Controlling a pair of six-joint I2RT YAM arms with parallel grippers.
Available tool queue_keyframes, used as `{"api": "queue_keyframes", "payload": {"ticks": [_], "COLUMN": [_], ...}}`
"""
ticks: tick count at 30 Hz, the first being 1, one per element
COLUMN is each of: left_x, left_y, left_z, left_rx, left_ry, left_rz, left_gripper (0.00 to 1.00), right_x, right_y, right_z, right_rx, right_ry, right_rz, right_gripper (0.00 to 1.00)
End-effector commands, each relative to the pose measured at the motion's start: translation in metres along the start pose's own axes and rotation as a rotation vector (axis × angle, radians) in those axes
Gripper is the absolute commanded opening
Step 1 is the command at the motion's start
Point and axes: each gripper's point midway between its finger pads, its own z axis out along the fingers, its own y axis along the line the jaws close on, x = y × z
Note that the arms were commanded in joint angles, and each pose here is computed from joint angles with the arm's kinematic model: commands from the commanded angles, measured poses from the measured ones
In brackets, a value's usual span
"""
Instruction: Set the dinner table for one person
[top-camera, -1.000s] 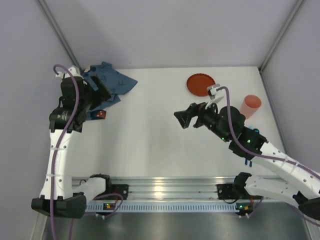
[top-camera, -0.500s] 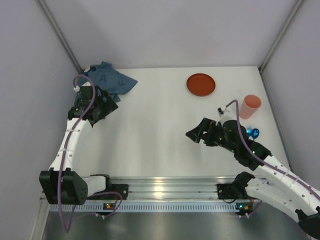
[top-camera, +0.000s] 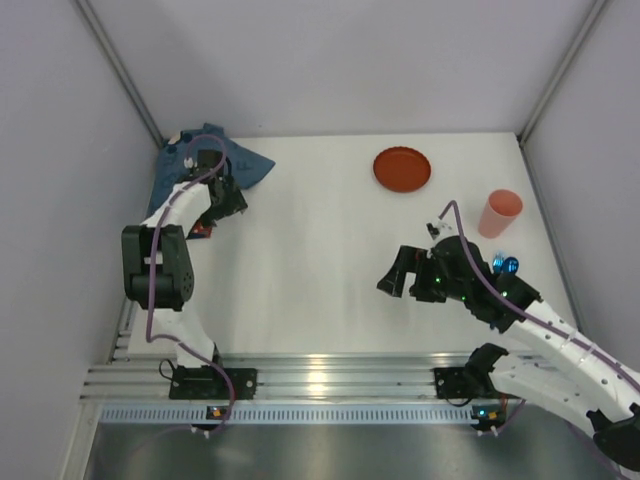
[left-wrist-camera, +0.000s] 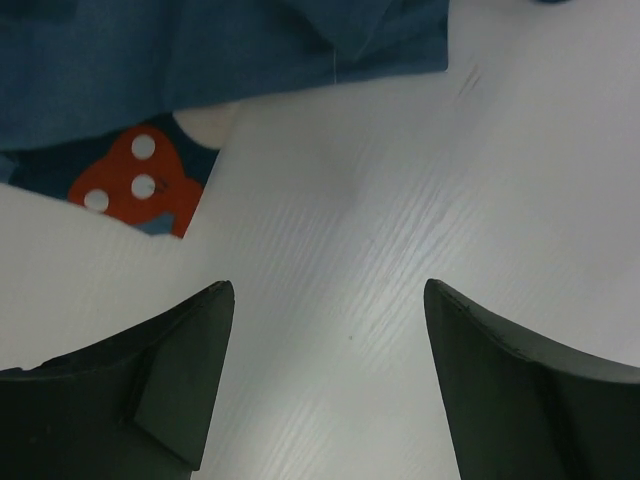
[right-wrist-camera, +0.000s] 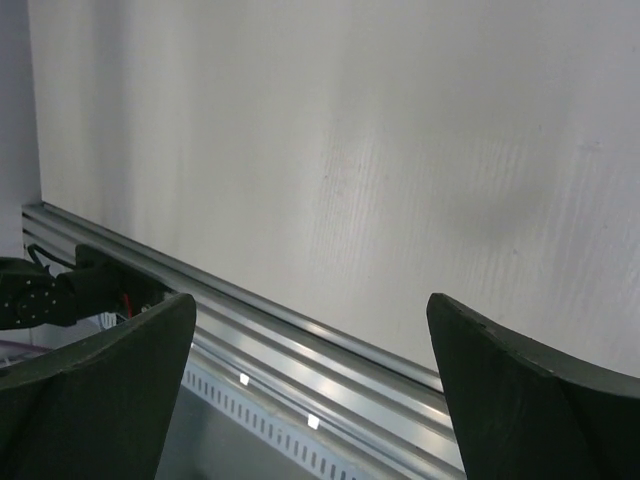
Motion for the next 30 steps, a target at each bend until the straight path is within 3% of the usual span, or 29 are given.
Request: {"api": "queue_keyframes", "payload": {"ticks": [1, 10, 14, 24, 30], "left_x": [-0.058, -0.086, -0.08, -0.033, -0.019], "left_y": [-0.022, -0.044, -0.046, -0.008, 0.004], "left_z": [0.007, 0.067, 0.1, 0.103, 0.082], "left_rx": [0.025, -0.082, -0.169, -0.303, -0.304], "left_ry": [-0.148, -0.168, -0.125, 0.001, 0.01], "left_rz": [0.041, 0.176, 0.23, 0.199, 0.182], "left_gripper": [0.82, 0.82, 0.79, 0.61, 0.63], "right_x": [0.004, 0.019, 0.024, 0.018, 0.02], "right_y": [-0.011, -0.025, -0.029, -0.037, -0.043], "right_z": [-0.01, -0.02, -0.02, -0.023, -0.023], "right_rx": [0.051, 0.089, 0.105, 0.146, 0.164], "right_ry": [0.013, 0.03, 0.04, -0.009, -0.016], "right_rz": [0.019, 0.095, 0.118, 0.154, 0.161], "right_gripper": [1.0, 1.0, 1.0, 1.0, 1.0]}}
